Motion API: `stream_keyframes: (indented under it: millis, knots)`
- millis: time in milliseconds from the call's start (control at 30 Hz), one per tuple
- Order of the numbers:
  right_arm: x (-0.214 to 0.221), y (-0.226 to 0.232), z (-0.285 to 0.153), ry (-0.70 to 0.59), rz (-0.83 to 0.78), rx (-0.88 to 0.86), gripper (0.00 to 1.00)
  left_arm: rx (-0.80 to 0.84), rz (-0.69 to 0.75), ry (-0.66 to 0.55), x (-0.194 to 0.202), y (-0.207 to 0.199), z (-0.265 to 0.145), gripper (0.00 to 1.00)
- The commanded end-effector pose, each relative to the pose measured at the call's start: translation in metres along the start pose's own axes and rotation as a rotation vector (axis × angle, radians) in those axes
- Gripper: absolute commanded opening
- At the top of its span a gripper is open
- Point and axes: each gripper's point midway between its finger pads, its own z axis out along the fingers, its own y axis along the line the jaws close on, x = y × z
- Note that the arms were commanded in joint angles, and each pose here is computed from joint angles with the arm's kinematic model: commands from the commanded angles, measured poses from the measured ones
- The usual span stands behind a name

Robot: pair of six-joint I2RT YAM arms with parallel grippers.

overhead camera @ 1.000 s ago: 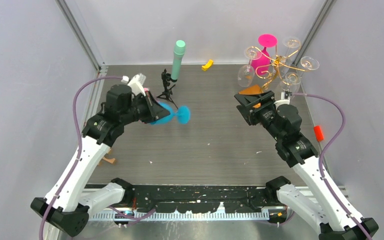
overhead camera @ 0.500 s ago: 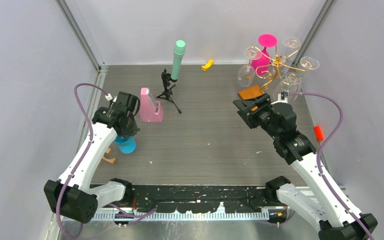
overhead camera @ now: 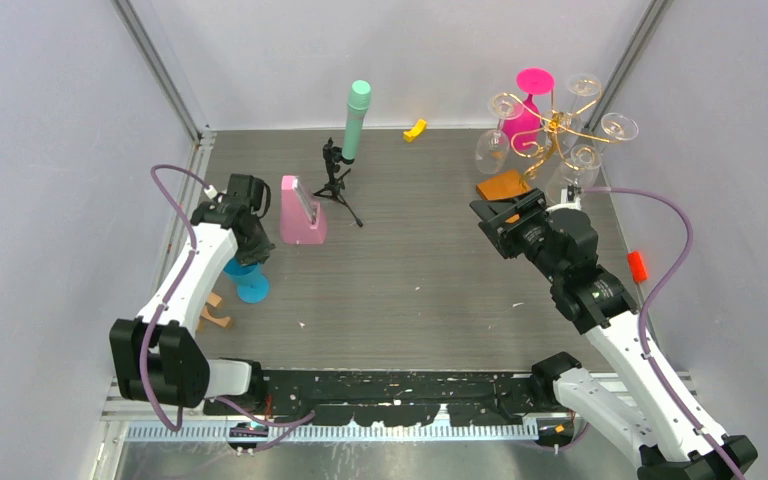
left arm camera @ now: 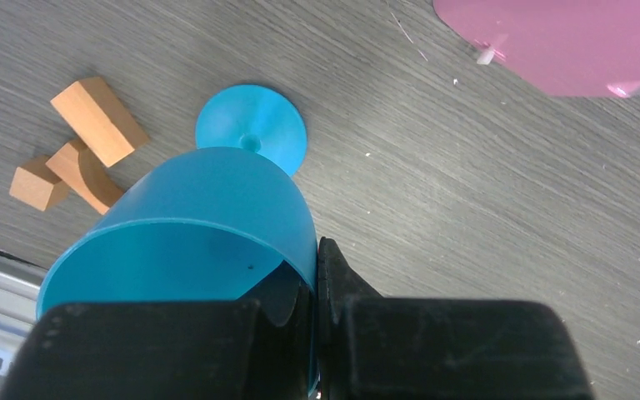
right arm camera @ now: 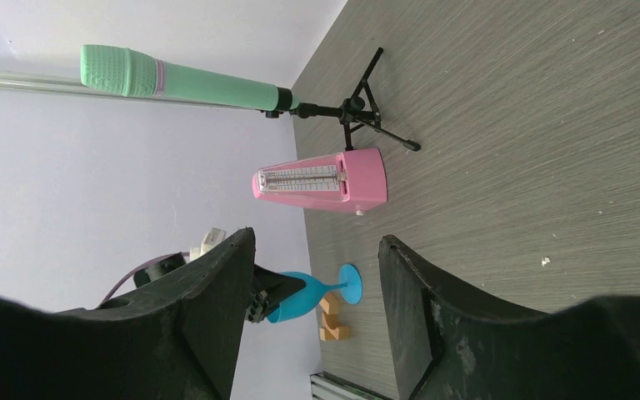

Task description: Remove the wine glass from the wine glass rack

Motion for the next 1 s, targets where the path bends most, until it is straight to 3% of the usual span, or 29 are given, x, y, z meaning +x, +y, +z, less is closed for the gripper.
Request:
stream_keyframes:
  millis: [0, 100, 267, 400, 500, 700, 833, 967]
  knots:
    - [-0.01, 0.013, -0.007, -0.046, -0.013, -0.042, 0.62, 0.02, -0.021, -0.028, -0.013, -0.01, 0.015, 0.0]
    - [-0.01, 0.014, -0.009, -0.044, -0.014, -0.045, 0.61, 0.013, -0.02, -0.019, -0.014, -0.01, 0.019, 0.0]
    - [-0.011, 0.013, -0.013, -0.044, -0.029, -0.032, 0.62, -0.003, -0.016, -0.03, -0.019, -0.005, 0.013, 0.18]
    - [-0.012, 0.015, -0.014, -0.039, -0.066, -0.009, 0.63, 0.003, -0.011, -0.067, -0.029, -0.003, -0.003, 0.51]
    - [-0.014, 0.018, -0.015, -0.036, -0.1, 0.007, 0.64, 0.015, -0.002, -0.108, -0.038, -0.001, -0.019, 0.65]
    - [-0.027, 0.024, -0.025, -0.068, -0.181, 0.054, 0.66, 0.1, 0.043, -0.193, -0.052, 0.0, -0.065, 0.76]
    - [-0.042, 0.03, -0.038, -0.106, -0.265, 0.098, 0.73, 0.227, 0.097, -0.25, -0.052, -0.007, -0.1, 0.82]
    - [-0.08, 0.026, -0.061, -0.259, -0.376, 0.221, 0.8, 0.372, 0.154, -0.296, -0.047, -0.019, -0.129, 0.86]
